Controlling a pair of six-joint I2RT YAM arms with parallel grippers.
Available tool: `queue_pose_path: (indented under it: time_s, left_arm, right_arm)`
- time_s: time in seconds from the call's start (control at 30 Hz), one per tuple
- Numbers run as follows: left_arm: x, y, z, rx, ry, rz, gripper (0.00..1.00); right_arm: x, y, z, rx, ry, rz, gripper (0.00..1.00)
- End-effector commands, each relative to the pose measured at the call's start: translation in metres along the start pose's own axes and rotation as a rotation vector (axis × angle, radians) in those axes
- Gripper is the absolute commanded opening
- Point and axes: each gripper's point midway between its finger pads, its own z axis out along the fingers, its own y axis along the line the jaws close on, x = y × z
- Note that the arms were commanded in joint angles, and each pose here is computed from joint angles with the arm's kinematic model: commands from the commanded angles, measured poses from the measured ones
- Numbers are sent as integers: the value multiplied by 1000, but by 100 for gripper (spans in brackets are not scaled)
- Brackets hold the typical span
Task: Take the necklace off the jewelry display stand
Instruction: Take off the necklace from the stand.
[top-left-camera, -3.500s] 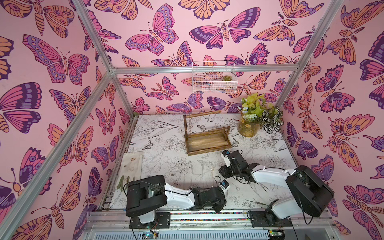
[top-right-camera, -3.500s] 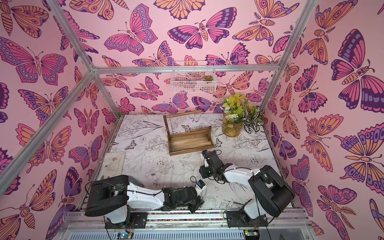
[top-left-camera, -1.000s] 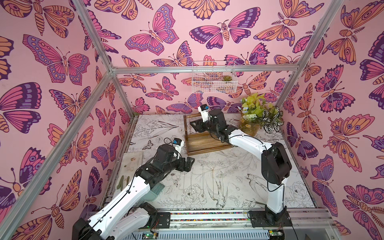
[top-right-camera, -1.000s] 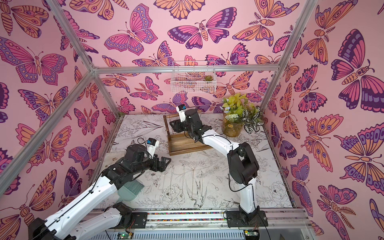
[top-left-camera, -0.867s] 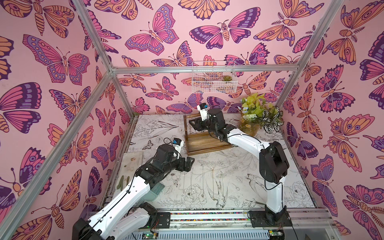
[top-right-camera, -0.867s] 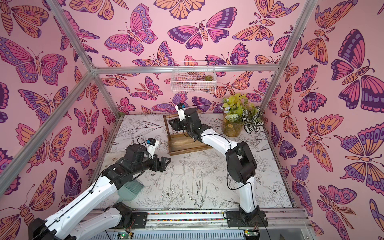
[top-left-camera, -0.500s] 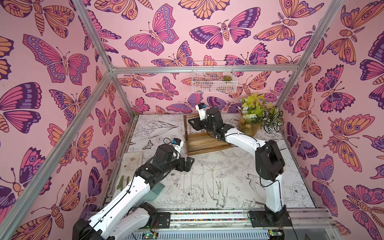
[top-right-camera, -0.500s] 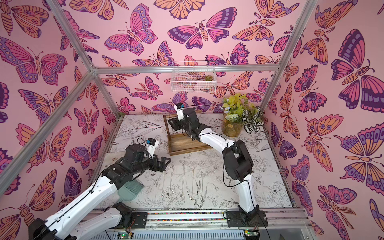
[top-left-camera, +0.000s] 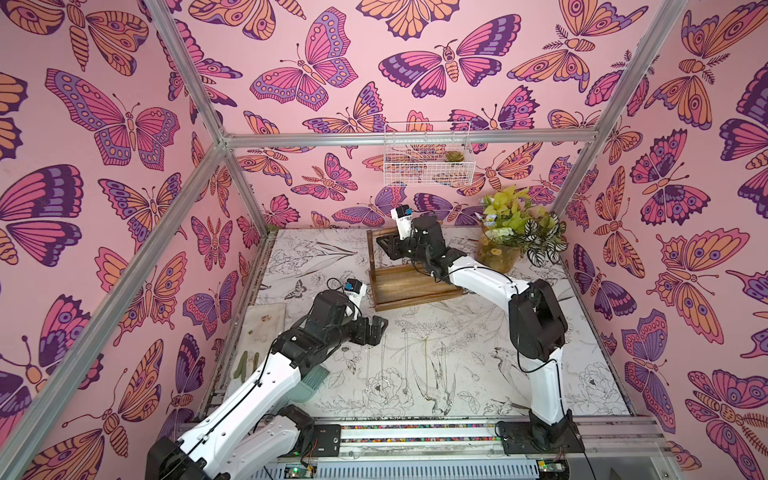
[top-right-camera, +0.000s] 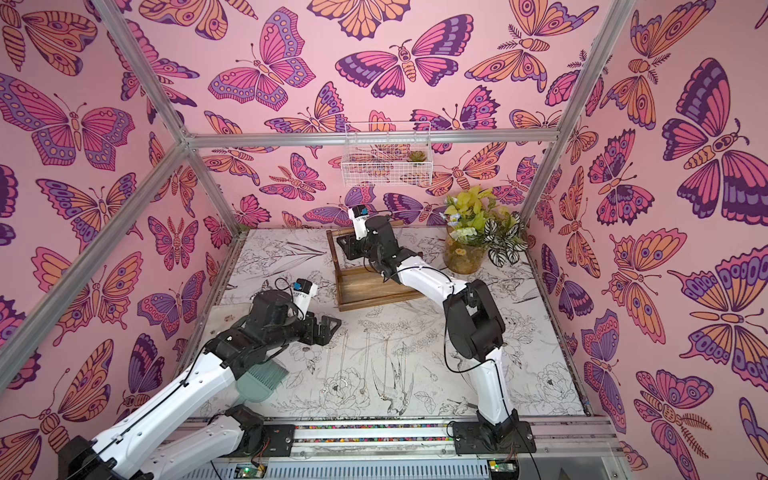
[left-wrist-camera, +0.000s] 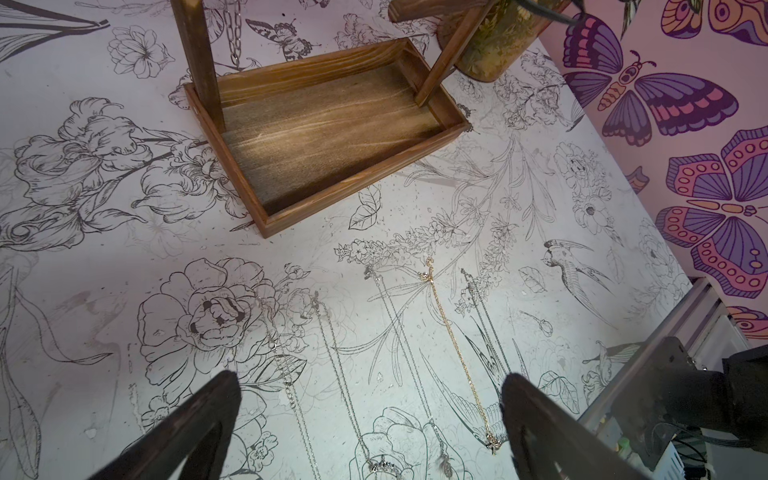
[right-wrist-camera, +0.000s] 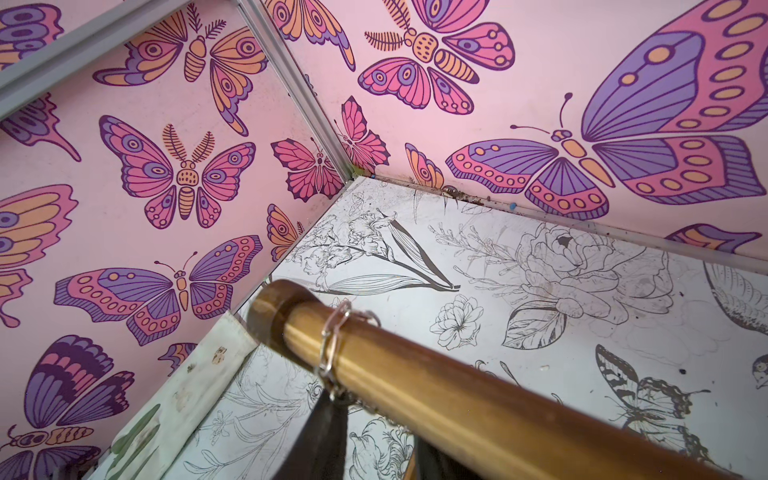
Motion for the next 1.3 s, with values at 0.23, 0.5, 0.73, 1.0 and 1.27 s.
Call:
queue_pose_path:
  time_s: [0.23,0.5,0.73,1.0,1.27]
  left_arm:
    - [15,3,-4,8,28,-1,100]
    - [16,2,-4,17,31,3,100]
    - [18,1,-3,25,37,0,100]
    - [17,-1,-3,38,41,3,100]
    - [17,-3,-1,50,47,6,100]
  right_arm:
    - [-14,5,-1,5,-44,-13,13]
    - [-19,-2,-21,82,-54,-51,4]
    - [-22,-15,-38,129,-60,-66,0]
    - [-33,-40,-63,196,-88,-65,0]
    - [-39,-68,-87,279,-74,-70,0]
